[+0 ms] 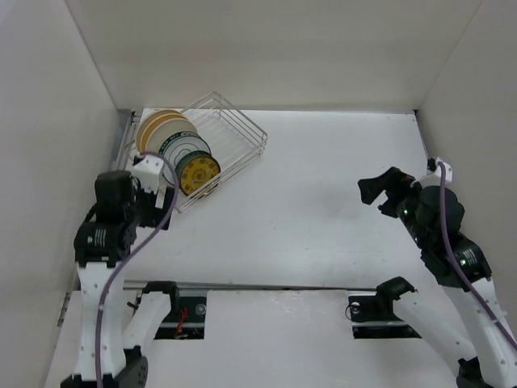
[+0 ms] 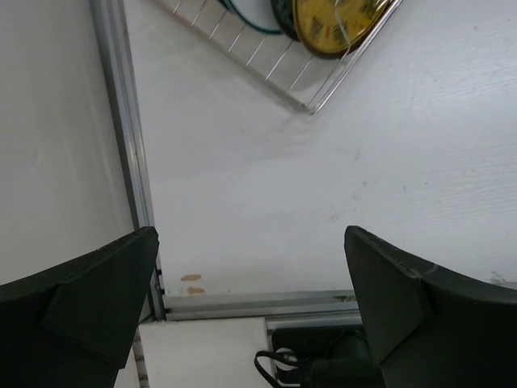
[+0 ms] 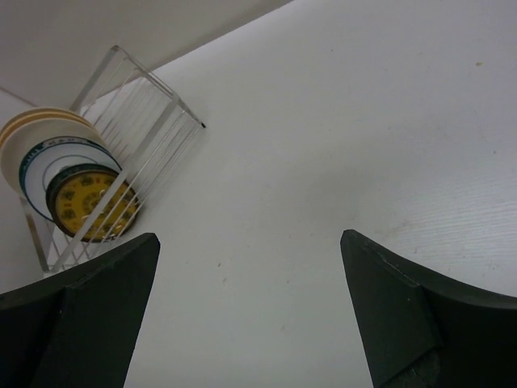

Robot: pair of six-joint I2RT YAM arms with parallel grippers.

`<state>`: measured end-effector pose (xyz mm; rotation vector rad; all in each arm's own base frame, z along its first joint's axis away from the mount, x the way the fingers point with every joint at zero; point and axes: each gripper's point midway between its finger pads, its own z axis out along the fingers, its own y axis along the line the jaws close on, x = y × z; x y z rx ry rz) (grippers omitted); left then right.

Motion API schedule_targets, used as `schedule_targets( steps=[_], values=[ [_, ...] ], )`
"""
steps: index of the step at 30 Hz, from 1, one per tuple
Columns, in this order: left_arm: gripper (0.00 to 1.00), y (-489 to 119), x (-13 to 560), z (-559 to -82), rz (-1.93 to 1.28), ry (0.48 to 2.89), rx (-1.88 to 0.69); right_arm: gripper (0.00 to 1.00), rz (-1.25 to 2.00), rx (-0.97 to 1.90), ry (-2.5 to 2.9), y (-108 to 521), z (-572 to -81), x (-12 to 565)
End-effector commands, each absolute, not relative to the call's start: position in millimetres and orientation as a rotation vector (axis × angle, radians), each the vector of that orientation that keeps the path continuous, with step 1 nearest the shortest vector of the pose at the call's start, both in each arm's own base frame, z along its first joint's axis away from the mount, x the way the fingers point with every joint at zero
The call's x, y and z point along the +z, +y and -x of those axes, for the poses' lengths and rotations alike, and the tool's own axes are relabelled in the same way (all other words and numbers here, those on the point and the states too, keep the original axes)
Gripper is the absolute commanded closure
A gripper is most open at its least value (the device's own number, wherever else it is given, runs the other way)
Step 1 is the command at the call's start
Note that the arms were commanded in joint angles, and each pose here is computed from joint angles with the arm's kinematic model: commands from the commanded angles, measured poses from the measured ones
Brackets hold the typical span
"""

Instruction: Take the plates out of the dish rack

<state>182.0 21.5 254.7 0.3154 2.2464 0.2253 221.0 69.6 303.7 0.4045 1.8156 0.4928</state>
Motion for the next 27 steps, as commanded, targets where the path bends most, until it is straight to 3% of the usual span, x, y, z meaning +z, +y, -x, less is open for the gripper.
schedule_targets(
  steps=[1, 4, 7, 8, 9, 12, 17, 24, 27],
  values=[
    [0.01, 2, 266, -211, -0.372, 2.296, 0.091, 0.00, -0.269, 0.443, 1.800, 78, -239, 330],
    [0.01, -4, 266, -240, -0.402, 2.366, 0.050, 0.00, -0.196, 0.427, 1.856, 91, -256, 330],
    [0.38, -3, 257, -261, -0.508, 2.460, 0.046, 0.00, -0.165, 0.443, 1.880, 104, -273, 328],
    [0.39, -3, 255, -268, -0.511, 2.474, 0.043, 0.00, -0.157, 0.458, 1.874, 108, -277, 332],
    [0.46, -6, 253, -272, -0.535, 2.488, 0.022, 0.00, -0.157, 0.458, 1.872, 110, -282, 331],
    [0.46, -13, 252, -298, -0.622, 2.455, -0.005, 0.00, -0.137, 0.483, 1.824, 118, -295, 341],
    [0.65, -36, 251, -333, -0.688, 2.387, -0.044, 0.00, -0.117, 0.518, 1.793, 128, -308, 343],
    [0.62, -47, 218, -384, -0.660, 2.428, -0.074, 0.00, -0.127, 0.486, 1.754, 125, -319, 342],
    [0.65, -47, 207, -402, -0.656, 2.423, -0.061, 0.00, -0.120, 0.488, 1.773, 128, -320, 334]
  ],
)
